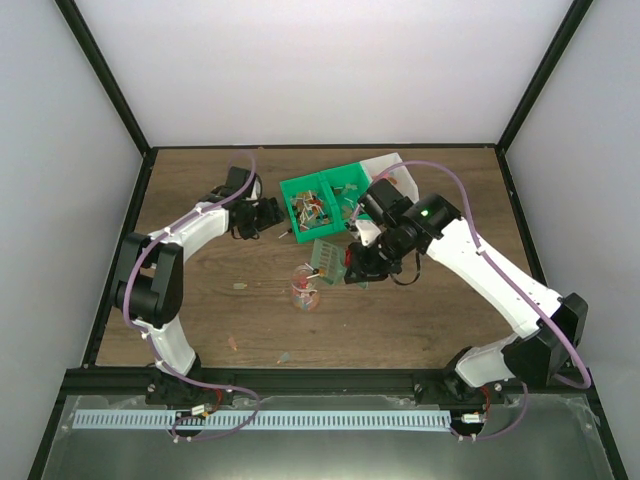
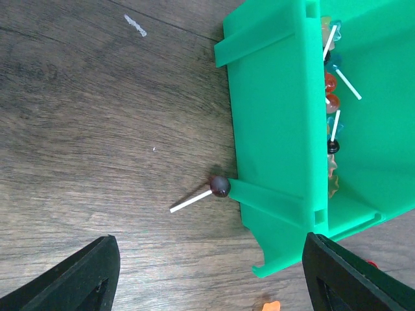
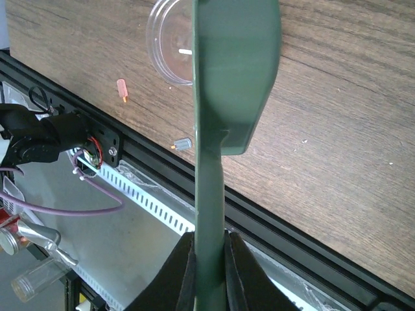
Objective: Pack the candies
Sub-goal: Place the fake candies in the packing bottle.
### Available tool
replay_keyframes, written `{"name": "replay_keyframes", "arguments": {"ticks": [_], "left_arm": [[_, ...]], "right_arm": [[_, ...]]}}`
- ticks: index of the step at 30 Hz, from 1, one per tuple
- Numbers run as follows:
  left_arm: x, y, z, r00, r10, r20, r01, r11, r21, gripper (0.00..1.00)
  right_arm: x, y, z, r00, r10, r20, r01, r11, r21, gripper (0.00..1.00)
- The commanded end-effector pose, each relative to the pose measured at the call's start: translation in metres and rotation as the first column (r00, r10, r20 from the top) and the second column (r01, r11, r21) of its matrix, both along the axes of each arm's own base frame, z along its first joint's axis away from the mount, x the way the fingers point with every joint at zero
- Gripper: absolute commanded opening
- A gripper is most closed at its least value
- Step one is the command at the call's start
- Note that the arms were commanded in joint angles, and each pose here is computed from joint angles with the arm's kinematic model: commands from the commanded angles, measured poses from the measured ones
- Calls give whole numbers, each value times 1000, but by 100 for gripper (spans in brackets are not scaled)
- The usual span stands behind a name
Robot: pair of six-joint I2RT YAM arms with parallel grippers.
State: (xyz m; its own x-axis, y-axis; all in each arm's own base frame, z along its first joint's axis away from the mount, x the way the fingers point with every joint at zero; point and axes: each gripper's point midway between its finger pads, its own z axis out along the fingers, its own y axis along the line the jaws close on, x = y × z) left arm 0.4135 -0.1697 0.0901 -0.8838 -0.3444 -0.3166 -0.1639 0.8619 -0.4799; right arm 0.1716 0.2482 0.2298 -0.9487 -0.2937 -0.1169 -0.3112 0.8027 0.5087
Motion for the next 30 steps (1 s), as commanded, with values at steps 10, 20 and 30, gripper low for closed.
{"name": "replay_keyframes", "arguments": {"ticks": [10,20,30], "left_arm": [[3,2,0,1000,-13,9,13,1000,1,79],[2,2,3,1000,-16,12,16,1000,-2,79],[9,4,16,999,-15,30,15,1000,16,79]], "right_arm": [[-7,10,15,1000,3,21,-3,1000,2,1],[-2,8,15,999,-14,45,14,1000,-19,1],[2,14,19,993,-10,116,17,998,-61,1]]}}
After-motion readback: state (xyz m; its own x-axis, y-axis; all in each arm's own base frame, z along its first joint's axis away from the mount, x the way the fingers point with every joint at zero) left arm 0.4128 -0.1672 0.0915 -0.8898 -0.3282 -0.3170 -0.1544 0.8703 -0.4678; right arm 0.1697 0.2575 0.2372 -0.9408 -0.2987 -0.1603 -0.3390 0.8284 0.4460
